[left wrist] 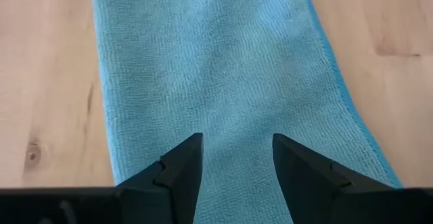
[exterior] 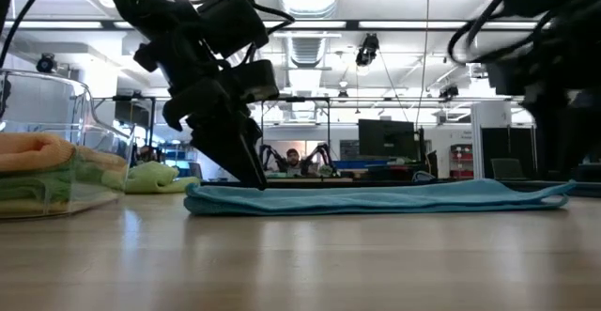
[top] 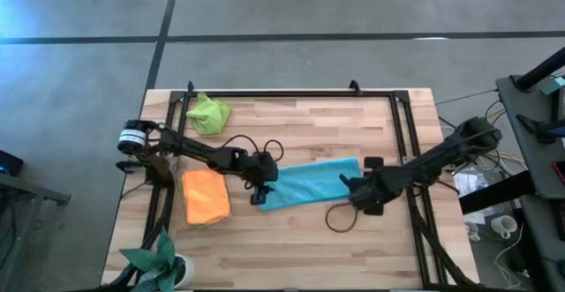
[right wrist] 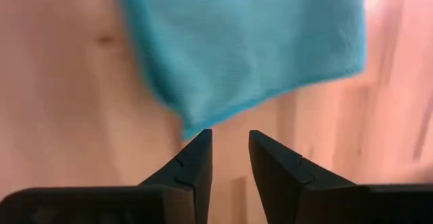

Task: Fold microfiber towels
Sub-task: Fold the blue microfiber towel on the table

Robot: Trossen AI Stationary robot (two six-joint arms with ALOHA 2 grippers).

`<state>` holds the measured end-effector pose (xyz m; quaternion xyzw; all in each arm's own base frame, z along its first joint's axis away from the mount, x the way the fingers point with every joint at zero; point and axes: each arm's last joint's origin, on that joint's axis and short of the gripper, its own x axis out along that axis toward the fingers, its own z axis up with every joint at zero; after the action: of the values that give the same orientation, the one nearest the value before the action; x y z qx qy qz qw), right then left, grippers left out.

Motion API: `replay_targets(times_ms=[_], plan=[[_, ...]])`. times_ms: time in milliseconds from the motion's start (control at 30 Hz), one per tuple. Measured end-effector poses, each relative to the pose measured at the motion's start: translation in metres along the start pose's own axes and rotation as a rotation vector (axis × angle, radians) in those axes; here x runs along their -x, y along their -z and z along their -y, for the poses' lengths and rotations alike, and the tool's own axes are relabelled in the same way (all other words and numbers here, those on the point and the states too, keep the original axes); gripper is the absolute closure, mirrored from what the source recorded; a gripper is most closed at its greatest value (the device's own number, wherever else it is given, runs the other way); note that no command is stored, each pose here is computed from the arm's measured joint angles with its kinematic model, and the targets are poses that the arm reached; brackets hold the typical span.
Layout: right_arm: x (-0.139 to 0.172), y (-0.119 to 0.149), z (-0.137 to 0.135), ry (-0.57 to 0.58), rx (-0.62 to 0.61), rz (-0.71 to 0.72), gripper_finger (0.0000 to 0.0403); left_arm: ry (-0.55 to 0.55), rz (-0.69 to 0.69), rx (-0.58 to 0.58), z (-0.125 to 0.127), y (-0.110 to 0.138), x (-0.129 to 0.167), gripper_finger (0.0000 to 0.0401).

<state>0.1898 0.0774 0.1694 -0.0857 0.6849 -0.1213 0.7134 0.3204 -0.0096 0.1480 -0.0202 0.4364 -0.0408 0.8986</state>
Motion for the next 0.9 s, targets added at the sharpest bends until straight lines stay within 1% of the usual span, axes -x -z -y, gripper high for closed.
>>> replay_targets(times_ms=[133,400,467,667,767,833,900], plan=[[0.007,0.007,-0.005,-0.017,0.108,0.044,0.0316,-0.001,0.004,-0.002,0.000,0.000,0.000,0.0237],[-0.006,0.002,-0.012,-0.014,0.277,0.036,0.0312,0.000,0.003,0.000,0.000,0.000,0.000,0.0237],[-0.010,0.000,-0.015,-0.029,0.311,0.018,0.0308,0.000,-0.003,-0.001,0.001,0.000,0.000,0.0237],[-0.018,-0.001,-0.019,-0.018,0.366,-0.024,0.0292,-0.002,-0.034,0.001,0.001,0.003,0.000,0.0237],[-0.022,-0.002,-0.019,0.017,0.386,-0.030,0.0287,-0.002,-0.032,0.001,0.001,0.003,0.000,0.0237],[-0.023,-0.003,-0.020,0.023,0.389,-0.037,0.0288,-0.002,-0.031,0.001,0.001,0.003,0.000,0.0237],[-0.025,-0.003,-0.021,0.025,0.390,-0.043,0.0297,-0.002,-0.031,0.001,0.001,0.003,0.000,0.0237]])
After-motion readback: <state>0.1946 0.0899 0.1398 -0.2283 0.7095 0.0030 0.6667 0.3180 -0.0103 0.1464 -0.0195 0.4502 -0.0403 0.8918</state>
